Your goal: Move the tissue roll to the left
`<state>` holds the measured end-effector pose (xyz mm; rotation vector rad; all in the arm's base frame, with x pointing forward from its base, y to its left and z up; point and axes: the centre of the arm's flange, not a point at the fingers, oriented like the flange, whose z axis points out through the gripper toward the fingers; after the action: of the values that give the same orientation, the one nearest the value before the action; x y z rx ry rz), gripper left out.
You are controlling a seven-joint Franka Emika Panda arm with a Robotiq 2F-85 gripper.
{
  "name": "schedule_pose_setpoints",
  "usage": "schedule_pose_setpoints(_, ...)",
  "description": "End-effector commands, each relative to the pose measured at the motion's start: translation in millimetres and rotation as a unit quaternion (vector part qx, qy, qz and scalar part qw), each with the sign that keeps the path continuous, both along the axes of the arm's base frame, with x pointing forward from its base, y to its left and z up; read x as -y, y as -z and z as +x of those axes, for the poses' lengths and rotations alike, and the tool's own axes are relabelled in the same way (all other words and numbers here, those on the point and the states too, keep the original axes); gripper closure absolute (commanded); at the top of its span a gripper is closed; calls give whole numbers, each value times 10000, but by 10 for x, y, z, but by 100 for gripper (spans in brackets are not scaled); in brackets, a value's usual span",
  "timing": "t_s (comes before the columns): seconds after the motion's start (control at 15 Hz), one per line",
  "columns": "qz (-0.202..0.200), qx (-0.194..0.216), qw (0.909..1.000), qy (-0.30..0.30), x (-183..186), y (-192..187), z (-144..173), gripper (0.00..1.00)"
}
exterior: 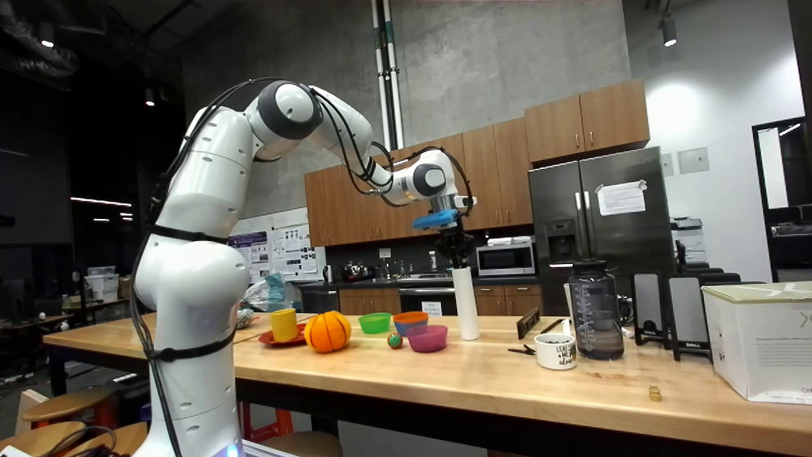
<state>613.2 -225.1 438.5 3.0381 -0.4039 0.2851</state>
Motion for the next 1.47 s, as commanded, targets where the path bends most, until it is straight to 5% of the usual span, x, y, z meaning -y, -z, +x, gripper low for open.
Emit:
schedule_pose_setpoints(0.0,13,128,9999,-48,-37,-220,11,47)
schedule_pose_setpoints(0.73,-102,697,9950,-703,-613,-930,-70,47)
schedule_pose_setpoints(1.4,44,769,9766,-2007,-1745,-1162,-269,47)
